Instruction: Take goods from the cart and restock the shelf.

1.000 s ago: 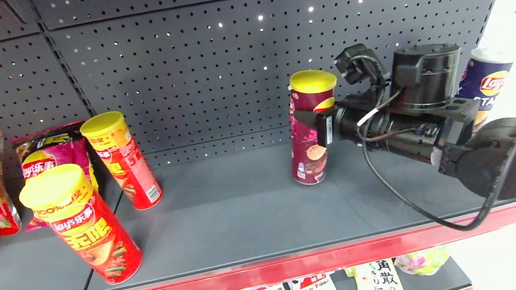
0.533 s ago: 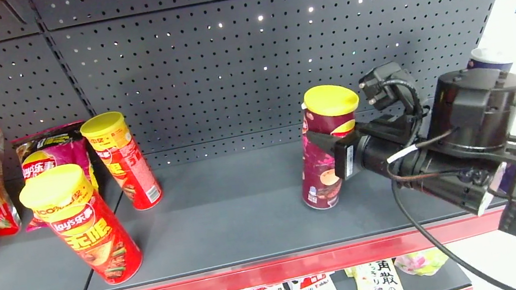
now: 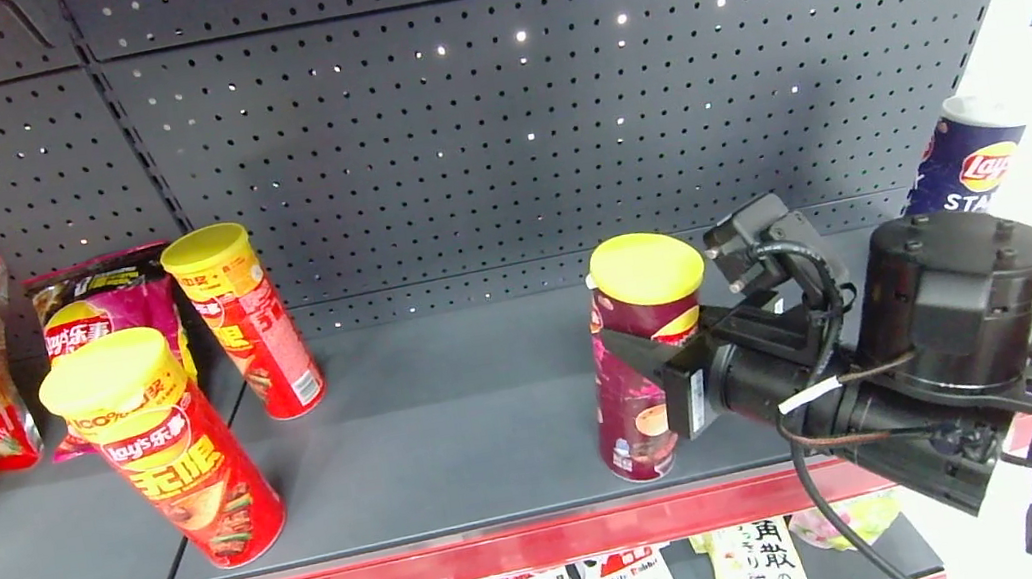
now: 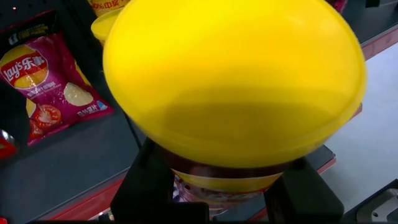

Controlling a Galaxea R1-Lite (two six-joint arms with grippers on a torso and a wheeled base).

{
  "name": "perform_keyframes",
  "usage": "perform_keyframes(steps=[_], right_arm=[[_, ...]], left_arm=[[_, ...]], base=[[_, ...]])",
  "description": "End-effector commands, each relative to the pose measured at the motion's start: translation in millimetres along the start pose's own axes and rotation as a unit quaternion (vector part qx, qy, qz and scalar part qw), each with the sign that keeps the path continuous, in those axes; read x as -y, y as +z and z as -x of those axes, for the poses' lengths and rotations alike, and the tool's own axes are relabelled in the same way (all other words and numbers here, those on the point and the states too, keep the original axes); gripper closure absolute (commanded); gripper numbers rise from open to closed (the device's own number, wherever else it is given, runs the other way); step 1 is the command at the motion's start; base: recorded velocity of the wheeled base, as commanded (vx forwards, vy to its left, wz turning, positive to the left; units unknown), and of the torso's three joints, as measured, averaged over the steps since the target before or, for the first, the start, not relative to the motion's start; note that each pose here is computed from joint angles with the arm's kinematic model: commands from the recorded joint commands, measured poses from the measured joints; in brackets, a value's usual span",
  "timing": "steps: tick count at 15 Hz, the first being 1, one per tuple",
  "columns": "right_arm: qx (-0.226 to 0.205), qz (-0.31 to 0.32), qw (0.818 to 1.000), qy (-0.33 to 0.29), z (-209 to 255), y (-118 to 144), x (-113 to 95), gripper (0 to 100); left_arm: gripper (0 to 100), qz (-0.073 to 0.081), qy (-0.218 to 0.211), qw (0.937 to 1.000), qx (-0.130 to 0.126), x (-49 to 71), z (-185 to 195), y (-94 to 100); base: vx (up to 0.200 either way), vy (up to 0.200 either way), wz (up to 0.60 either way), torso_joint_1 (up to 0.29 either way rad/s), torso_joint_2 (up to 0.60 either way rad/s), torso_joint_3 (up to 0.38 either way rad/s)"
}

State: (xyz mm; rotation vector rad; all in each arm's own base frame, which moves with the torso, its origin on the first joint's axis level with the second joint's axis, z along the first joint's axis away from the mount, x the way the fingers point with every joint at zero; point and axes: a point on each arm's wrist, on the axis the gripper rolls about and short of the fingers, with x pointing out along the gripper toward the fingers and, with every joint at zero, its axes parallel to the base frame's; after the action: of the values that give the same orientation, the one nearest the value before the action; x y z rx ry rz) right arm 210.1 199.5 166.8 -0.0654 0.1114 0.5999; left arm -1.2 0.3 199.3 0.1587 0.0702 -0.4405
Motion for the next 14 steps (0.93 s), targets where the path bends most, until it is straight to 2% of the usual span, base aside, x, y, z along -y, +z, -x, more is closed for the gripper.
perform_keyframes(steps=[1,14], right_arm=[[-0.005,0.003,1.0,0.002,-1.1,-2.8,-1.2,100],[-0.01,0.004,1.0,0.006,-0.6,-5.6,-10.5,100]], left_arm=[[100,0.0,0.0,1.0,0.0,0.0,0.0,-0.2],[100,0.0,0.0,1.0,-0.003,0.2,-0.5,-1.5]], base=[[0.0,0.0,0.0,0.0,0.0,0.0],[0.0,0.0,0.0,0.0,0.0,0.0]])
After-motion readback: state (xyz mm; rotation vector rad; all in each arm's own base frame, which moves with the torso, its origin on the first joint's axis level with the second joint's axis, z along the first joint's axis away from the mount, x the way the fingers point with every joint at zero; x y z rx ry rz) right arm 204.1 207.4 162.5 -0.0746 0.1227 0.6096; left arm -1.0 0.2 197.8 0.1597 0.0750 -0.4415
